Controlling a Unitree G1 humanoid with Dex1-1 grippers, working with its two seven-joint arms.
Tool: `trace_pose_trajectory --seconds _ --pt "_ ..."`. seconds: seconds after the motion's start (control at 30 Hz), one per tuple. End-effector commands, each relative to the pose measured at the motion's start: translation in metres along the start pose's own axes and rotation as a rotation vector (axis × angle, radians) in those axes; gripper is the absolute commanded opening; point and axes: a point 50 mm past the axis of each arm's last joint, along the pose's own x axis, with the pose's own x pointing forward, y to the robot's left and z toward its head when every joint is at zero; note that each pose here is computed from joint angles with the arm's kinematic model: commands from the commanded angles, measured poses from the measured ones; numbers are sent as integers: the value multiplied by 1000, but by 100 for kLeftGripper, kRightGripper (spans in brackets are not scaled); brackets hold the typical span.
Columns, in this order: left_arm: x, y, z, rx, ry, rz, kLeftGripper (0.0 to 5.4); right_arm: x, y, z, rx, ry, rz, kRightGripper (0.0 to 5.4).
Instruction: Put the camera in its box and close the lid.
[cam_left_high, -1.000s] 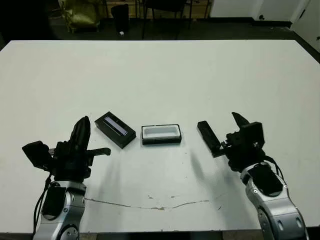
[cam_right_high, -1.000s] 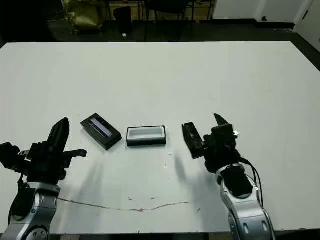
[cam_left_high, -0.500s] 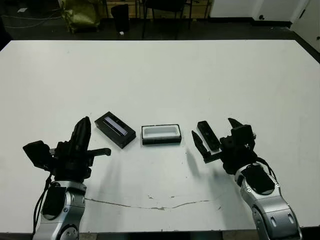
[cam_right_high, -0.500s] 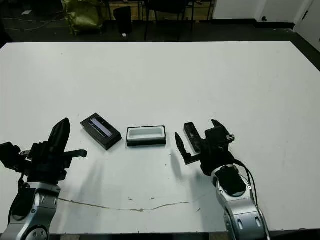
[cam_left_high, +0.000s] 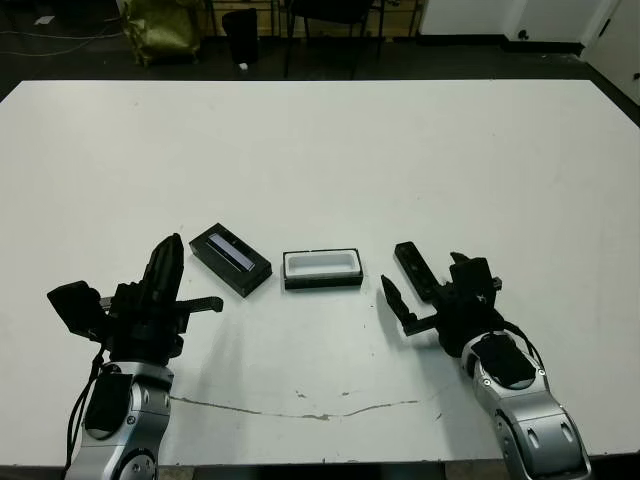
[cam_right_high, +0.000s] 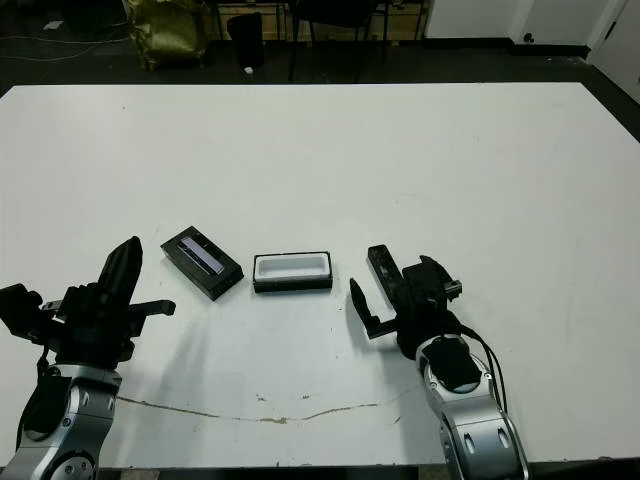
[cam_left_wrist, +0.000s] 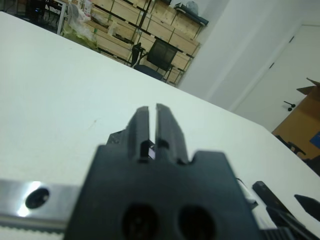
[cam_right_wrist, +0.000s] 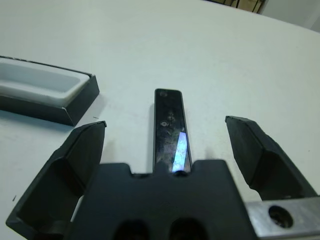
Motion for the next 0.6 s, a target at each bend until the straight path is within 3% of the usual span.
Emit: trace_pose_trajectory --seconds 0.03,0.37,0.6 --pt "-3 4 -3 14 34 12 0 2 -3 -7 8 34 -4 539" --pt "-3 4 -3 8 37 21 0 7 -7 -16 23 77 -9 530" --pt "-4 4 -3 11 37 15 0 8 -8 -20 10 107 -11 390"
